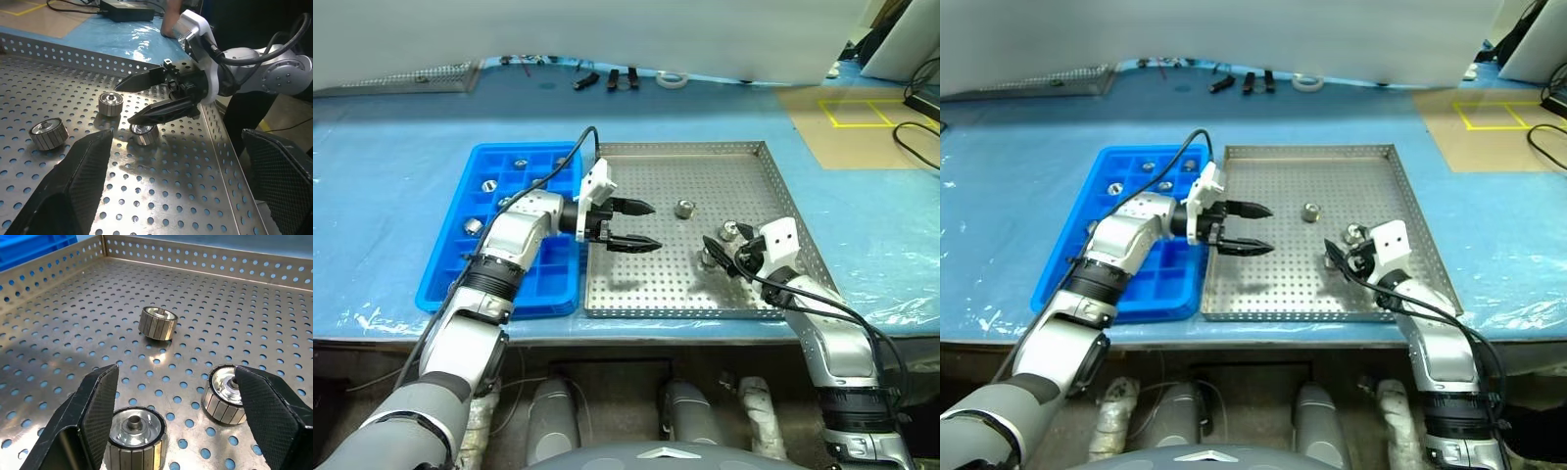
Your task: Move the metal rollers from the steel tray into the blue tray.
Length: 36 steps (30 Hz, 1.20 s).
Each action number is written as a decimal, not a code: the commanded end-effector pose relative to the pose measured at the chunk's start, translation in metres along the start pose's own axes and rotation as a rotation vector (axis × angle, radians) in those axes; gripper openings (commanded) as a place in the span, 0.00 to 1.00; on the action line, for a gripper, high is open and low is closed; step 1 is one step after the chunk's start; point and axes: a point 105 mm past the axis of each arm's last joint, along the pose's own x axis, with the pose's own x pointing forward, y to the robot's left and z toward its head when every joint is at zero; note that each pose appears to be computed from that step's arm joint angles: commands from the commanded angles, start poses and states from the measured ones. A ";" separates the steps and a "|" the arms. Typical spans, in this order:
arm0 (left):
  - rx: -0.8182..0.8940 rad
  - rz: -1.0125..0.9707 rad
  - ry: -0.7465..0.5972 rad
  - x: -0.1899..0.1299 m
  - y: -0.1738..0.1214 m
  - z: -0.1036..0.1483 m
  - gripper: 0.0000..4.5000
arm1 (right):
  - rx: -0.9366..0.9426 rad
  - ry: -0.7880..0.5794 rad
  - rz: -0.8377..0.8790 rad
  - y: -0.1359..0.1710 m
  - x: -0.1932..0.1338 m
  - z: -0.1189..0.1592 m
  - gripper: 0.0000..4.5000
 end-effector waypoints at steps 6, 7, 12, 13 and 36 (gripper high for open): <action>0.015 0.027 -0.012 -0.004 0.000 0.005 0.99 | -0.009 0.010 0.117 0.014 -0.004 0.000 0.89; 0.015 0.033 -0.009 -0.004 0.000 0.004 0.99 | -0.011 0.017 0.115 0.013 -0.004 -0.002 0.89; 0.013 0.045 -0.003 -0.005 0.000 0.000 0.99 | -0.007 0.029 0.123 0.012 -0.003 -0.004 0.89; 0.014 0.050 0.001 -0.006 0.000 -0.002 0.99 | -0.011 0.041 0.133 0.013 -0.003 -0.006 0.89; 0.035 0.120 0.018 -0.010 0.004 -0.008 1.00 | -0.060 0.085 0.173 0.009 -0.001 -0.013 0.40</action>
